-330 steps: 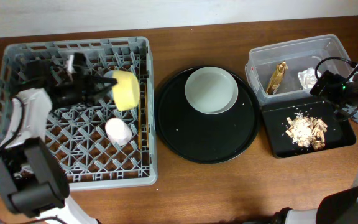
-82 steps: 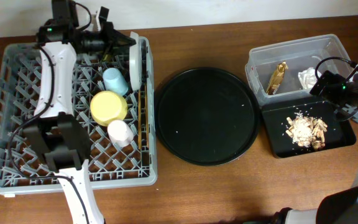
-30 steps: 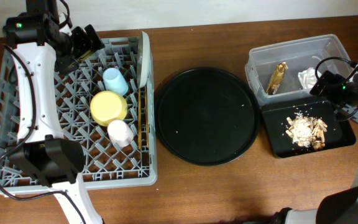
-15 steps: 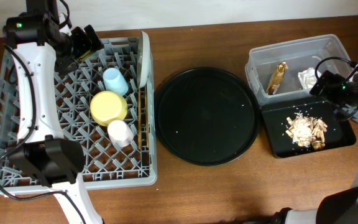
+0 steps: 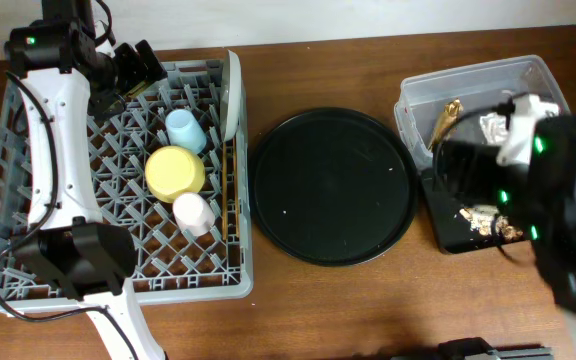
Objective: Sort waste into correct bins and load items into the dishwasher rack
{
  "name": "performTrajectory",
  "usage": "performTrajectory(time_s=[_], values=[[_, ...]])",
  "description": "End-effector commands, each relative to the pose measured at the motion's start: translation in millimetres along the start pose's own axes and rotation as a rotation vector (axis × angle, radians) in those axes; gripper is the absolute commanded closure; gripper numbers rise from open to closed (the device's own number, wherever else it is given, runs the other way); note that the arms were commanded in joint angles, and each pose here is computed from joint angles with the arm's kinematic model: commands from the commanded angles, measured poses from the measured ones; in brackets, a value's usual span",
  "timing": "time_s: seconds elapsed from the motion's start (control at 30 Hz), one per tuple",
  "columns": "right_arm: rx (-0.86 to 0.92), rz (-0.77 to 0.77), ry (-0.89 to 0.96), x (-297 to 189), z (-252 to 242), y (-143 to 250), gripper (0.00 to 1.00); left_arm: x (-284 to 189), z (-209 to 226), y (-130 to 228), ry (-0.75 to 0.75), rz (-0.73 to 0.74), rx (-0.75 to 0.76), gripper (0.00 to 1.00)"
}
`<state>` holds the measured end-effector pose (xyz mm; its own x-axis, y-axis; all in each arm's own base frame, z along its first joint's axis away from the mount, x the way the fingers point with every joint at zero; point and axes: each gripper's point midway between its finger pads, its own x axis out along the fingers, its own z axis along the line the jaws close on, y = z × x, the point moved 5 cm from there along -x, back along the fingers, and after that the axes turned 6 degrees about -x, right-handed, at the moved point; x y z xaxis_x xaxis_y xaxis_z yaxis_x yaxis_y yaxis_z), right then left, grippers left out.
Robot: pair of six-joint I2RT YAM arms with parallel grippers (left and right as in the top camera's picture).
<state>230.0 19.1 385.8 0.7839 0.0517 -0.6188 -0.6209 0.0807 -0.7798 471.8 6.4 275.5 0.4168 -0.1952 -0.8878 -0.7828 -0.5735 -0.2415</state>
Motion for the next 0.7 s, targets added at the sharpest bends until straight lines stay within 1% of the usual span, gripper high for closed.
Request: performTrajectory(time_s=[0.0, 0.1, 0.17, 0.27, 0.33, 0.4, 0.5, 0.6, 0.67], values=[[-0.086, -0.126, 0.132, -39.3, -11.3, 1.0, 0.01, -9.6, -0.9, -1.9, 0.0, -0.028, 0.017, 0.01], [-0.078, -0.22, 0.193, -64.1, -23.3, 9.8, 0.01, -9.6, -0.9, -1.9, 0.0, -0.028, 0.017, 0.01], [-0.114, -0.315, 0.171, -73.6, -22.7, 13.5, 0.01, -9.6, -0.9, -1.9, 0.0, -0.028, 0.017, 0.01], [-0.194, -0.517, 0.112, -80.9, -16.7, 17.9, 0.01, -9.6, -0.9, -1.9, 0.0, -0.028, 0.017, 0.01], [-0.231, -0.706, 0.075, -82.8, -12.7, 25.5, 0.01, -9.6, -0.9, -1.9, 0.0, -0.028, 0.017, 0.01], [-0.221, -0.856, 0.058, -78.3, -13.2, 38.4, 0.01, -9.6, -0.9, -1.9, 0.0, -0.028, 0.017, 0.01], [-0.227, -1.007, 0.031, -65.8, -12.4, 55.5, 0.01, -9.6, -0.9, -1.9, 0.0, -0.028, 0.017, 0.01], [-0.242, -1.096, 0.013, -48.1, -12.1, 72.7, 0.01, -9.6, -0.9, -1.9, 0.0, -0.028, 0.017, 0.01], [-0.244, -1.106, 0.012, -27.3, -14.1, 88.9, 0.01, -9.6, -0.9, -1.9, 0.0, -0.028, 0.017, 0.01]])
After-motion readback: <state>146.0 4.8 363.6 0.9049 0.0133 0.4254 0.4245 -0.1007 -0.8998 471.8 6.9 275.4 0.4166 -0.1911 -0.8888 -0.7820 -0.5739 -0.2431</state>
